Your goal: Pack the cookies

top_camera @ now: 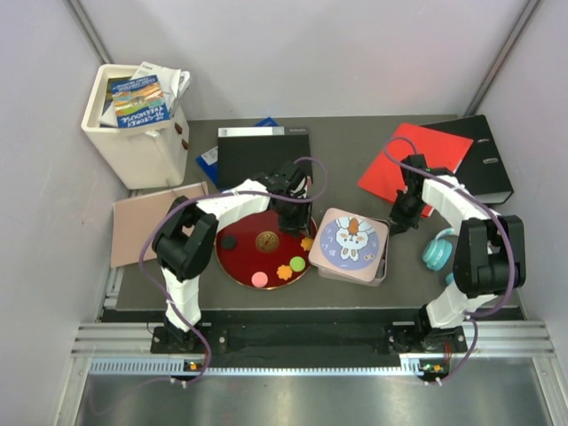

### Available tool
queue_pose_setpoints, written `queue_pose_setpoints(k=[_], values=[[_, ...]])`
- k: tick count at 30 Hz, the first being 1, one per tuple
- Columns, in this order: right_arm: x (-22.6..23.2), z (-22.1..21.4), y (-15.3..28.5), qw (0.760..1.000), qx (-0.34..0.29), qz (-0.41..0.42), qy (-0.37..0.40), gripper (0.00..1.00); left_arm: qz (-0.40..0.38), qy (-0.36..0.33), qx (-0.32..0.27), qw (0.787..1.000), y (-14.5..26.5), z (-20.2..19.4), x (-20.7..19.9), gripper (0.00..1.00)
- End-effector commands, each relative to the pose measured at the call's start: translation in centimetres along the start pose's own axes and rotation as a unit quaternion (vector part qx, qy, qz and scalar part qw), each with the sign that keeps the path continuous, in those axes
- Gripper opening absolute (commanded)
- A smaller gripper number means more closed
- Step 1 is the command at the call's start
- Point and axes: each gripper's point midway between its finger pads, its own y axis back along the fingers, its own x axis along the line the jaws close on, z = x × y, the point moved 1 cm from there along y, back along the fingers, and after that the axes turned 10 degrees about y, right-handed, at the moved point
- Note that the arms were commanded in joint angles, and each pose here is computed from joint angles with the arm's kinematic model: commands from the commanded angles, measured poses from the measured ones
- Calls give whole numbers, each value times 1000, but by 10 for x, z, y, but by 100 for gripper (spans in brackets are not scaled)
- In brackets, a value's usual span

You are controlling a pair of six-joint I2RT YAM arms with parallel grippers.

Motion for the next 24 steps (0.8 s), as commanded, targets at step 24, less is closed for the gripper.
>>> queue_pose_setpoints(k=[24], values=[[18,40,11,999,-42,10,-7,0,21,-59,7,998,35,-26,-17,46]])
